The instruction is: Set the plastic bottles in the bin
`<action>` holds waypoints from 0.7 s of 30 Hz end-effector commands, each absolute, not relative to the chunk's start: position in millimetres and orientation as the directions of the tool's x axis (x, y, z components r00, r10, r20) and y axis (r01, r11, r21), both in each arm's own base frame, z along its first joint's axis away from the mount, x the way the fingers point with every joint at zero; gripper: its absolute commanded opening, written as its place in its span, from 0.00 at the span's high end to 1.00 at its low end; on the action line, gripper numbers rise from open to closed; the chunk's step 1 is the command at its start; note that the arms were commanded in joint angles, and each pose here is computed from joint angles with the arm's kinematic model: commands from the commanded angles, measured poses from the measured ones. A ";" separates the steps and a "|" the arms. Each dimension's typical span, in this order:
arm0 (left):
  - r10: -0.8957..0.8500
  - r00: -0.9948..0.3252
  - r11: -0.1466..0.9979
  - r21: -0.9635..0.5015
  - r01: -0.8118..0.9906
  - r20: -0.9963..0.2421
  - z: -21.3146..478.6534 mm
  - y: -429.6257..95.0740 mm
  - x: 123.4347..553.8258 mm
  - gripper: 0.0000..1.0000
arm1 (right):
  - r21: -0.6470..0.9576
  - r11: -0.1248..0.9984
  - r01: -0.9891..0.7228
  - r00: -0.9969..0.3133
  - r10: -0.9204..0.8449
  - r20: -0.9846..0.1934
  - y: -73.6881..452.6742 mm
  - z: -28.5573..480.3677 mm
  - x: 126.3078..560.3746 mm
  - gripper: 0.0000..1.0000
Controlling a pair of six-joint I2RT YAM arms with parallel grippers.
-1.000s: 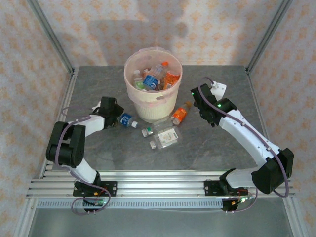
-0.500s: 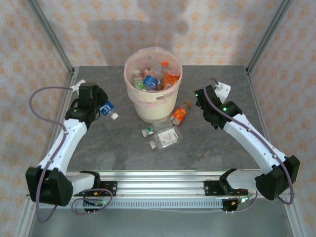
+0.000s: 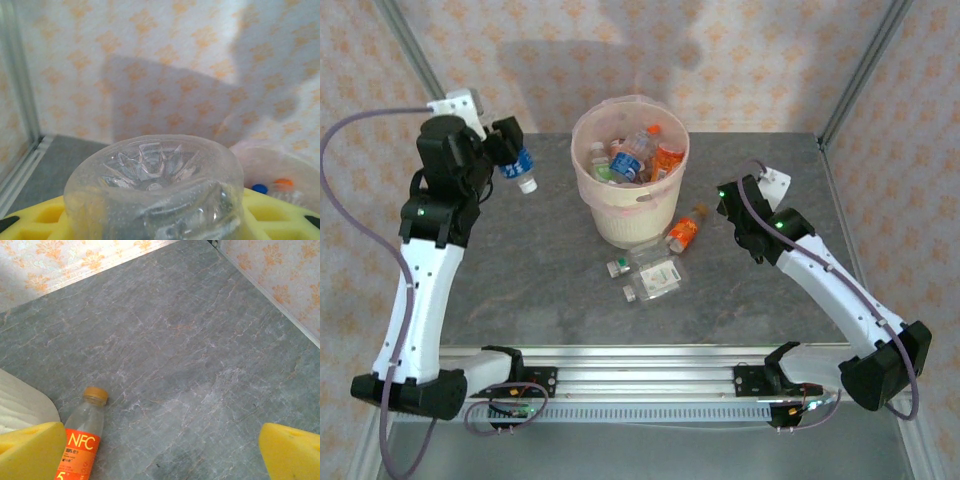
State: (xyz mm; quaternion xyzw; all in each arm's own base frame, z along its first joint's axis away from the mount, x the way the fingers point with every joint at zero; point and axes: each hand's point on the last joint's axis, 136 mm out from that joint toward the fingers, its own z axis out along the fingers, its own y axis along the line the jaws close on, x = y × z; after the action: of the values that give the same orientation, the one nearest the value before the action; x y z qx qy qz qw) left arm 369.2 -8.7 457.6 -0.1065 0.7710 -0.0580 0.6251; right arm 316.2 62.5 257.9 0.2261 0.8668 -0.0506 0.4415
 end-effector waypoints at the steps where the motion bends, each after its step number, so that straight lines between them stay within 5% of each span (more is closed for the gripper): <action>1: -0.133 -0.241 0.990 -0.143 0.022 -0.961 465.0 -36.4 385.8 0.45 | 0.144 0.884 0.446 -0.490 0.375 -0.787 60.7 258.1 313.6 0.01; 13: 0.062 -0.187 0.962 0.009 0.272 -0.980 511.2 -121.9 454.2 0.46 | 0.166 0.881 0.443 -0.504 0.398 -0.767 64.7 250.7 312.3 0.01; 21: 0.163 -0.256 0.918 0.051 0.394 -0.953 476.0 -162.8 494.9 0.47 | 0.172 0.880 0.443 -0.506 0.404 -0.762 65.6 249.3 312.2 0.01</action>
State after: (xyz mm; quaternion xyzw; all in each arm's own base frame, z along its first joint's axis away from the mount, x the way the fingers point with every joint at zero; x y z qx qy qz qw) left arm 498.1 -145.2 500.6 0.1259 0.7673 -0.0972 0.6212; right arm 314.7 69.6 247.2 0.2327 0.8729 -0.0269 0.4280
